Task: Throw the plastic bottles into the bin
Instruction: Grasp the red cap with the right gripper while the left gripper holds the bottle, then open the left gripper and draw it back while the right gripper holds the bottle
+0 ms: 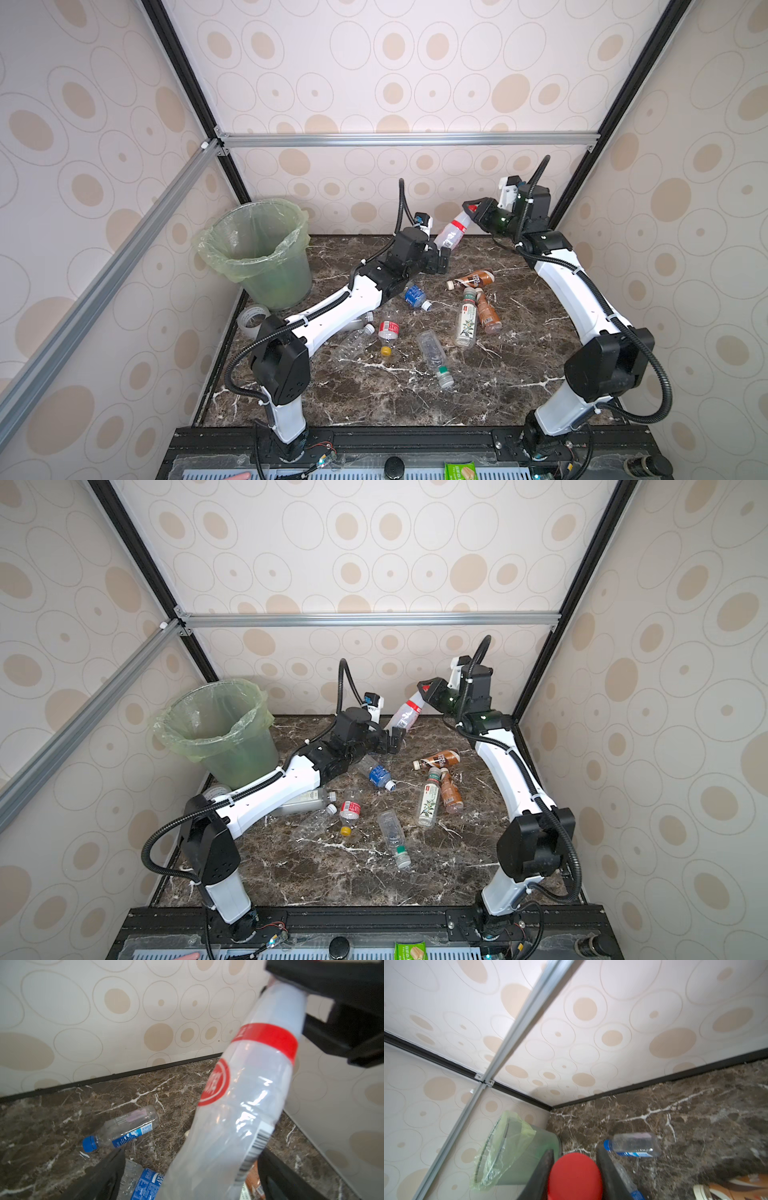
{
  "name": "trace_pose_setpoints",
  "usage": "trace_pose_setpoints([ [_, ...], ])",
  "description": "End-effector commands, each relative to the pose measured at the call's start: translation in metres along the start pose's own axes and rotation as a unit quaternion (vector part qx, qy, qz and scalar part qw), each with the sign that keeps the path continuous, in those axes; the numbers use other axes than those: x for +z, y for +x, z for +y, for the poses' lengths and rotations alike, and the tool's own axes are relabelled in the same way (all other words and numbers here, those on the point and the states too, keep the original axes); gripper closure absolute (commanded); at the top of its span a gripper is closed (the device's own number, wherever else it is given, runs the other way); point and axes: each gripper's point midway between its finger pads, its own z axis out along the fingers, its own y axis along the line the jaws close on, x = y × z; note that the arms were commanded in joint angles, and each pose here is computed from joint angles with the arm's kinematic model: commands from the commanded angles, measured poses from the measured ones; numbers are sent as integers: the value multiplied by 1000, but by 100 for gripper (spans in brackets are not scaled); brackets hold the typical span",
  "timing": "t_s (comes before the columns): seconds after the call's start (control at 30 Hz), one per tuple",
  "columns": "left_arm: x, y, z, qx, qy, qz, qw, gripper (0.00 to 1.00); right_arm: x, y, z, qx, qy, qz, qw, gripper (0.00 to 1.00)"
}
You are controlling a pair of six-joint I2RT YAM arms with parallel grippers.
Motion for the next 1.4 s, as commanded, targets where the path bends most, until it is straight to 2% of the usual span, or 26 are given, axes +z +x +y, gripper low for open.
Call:
trace_pose_setpoints([
  [0.0,-23,-41,28,-196,-8,-50,979,1,-24,-37,31,7,-46,-93,995,83],
  [0.1,-33,-56,25,-279,26,-78,957,1,-33,-47,35,21,-57,-129,990,82],
  [0.2,-41,-69,17,-362,77,-96,924,1,-37,-52,38,33,-66,-145,987,82],
  [0.33,-43,-78,-4,-472,181,-104,856,1,-37,-52,43,52,-85,-160,982,81],
  [0.37,-42,-79,-9,-486,197,-103,845,1,-37,-51,46,53,-90,-162,981,81],
  [0.53,-46,-88,-20,-526,233,-114,810,1,-34,-49,57,62,-110,-172,977,82],
  [0.63,-41,-84,-19,-558,234,-115,788,1,-30,-48,65,72,-131,-178,972,81],
  [0.7,-39,-83,-17,-570,233,-121,778,1,-26,-45,71,76,-139,-180,971,81],
  [0.77,-37,-85,-15,-574,228,-128,776,1,-22,-42,75,74,-144,-180,970,81],
  [1.03,-36,-99,7,-605,204,-192,746,1,-8,-10,100,75,-179,-171,966,82],
  [1.13,-39,-100,17,-615,193,-216,733,7,-6,-2,102,74,-182,-169,966,82],
  [1.27,-42,-102,27,-611,169,-236,737,11,-6,3,98,75,-179,-174,965,82],
  [1.37,-46,-101,34,-618,162,-249,728,16,-7,7,90,83,-172,-180,965,82],
])
